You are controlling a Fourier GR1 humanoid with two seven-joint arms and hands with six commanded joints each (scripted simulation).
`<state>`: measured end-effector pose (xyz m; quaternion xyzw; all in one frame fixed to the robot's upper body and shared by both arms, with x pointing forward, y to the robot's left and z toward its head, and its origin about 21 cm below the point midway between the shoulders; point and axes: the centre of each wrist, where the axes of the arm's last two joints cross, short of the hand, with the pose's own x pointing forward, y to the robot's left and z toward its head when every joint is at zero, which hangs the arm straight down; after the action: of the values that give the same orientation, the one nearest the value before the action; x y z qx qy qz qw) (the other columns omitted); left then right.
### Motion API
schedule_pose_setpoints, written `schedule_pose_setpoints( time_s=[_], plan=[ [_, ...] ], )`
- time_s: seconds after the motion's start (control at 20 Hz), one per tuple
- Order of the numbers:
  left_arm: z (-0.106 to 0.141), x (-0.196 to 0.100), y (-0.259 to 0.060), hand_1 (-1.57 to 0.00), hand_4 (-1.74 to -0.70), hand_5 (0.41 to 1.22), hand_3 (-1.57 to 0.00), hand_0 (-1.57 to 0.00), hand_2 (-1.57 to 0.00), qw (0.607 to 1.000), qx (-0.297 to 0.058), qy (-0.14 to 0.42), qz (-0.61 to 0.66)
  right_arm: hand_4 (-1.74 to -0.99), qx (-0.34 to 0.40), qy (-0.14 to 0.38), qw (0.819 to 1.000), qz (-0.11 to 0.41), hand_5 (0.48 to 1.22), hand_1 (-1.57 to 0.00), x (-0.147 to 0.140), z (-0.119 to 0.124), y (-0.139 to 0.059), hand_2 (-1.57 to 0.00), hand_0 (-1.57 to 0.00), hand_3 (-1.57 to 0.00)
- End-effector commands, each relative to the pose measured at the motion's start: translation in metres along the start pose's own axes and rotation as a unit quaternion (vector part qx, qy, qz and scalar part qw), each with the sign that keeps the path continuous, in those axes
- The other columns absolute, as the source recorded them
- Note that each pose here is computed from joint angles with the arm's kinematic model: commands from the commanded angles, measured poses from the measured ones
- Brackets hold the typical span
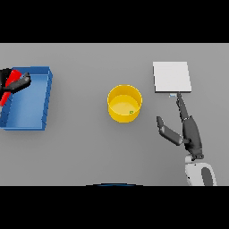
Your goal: Pick up the red beaker and tilt it to pour out 1 green nut into yellow bowl. Pick up the yellow bowl and place it on the metallic measuring scale.
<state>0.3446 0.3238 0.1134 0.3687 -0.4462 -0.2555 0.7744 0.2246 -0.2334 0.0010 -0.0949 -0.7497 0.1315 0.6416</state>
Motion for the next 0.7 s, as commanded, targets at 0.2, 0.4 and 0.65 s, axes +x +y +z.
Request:
schedule_pose_setpoints(
  time_s=[0.2,0.4,0.65],
  plan=[
    [-0.004,-0.001,-0.002,-0.16,-0.8,0.679,-0.15,-0.19,-0.16,1.0,-0.021,-0.005,0.007,-1.188,0.006,0.005,1.0,-0.001,0.668,0.0,0.001,0.004,0.003,0.0,0.0,0.0],
    [-0.006,0.004,-0.002,-0.06,-0.78,0.674,-0.06,-0.08,-0.06,0.999,-0.004,-0.028,0.03,-1.195,0.006,0.011,1.0,0.022,0.66,0.0,0.004,-0.003,0.008,0.0,0.0,0.0],
    [-0.005,0.004,-0.004,-0.02,-0.78,0.685,-0.02,-0.03,-0.02,0.998,0.005,-0.045,0.042,-1.18,0.069,-0.027,0.995,0.064,0.708,0.0,0.014,-0.016,0.005,0.0,0.0,0.0]
  ],
)
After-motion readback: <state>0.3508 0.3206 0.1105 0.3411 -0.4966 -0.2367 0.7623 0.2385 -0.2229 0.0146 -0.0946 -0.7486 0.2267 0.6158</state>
